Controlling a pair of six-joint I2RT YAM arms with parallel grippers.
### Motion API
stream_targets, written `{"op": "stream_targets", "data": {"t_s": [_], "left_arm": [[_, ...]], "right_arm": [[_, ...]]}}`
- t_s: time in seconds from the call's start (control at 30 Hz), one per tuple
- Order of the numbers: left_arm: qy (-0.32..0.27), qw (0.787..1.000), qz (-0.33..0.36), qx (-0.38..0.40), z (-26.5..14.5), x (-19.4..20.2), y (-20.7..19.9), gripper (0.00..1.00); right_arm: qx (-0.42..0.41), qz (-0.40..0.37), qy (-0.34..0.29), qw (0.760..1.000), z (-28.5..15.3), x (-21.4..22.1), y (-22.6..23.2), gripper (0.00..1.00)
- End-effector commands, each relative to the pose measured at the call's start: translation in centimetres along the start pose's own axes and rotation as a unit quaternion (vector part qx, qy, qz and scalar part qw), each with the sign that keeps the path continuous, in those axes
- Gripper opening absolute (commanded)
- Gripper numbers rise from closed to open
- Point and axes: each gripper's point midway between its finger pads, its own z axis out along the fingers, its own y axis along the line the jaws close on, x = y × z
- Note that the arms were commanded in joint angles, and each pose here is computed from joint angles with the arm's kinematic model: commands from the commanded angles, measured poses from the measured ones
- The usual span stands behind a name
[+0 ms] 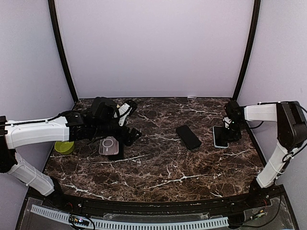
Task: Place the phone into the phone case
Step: Pick up the phone case.
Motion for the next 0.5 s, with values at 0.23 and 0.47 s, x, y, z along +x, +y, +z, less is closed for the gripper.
{"op": "stream_targets", "data": {"t_s": [0.23, 0.47], "left_arm": [[-0.017, 1.000, 0.005, -0.009, -1.5, -0.7, 0.8, 0.96], [-0.022, 1.000, 0.003, -0.011, -1.8, -0.9, 1.0, 0.96]], "right_arm": [[0.099, -0.019, 0.070, 0.992, 3.0, 3.2, -1.1, 0.39], [0.034, -0.079, -0.066, 0.994, -3.3, -3.6, 6.0, 0.40]]}}
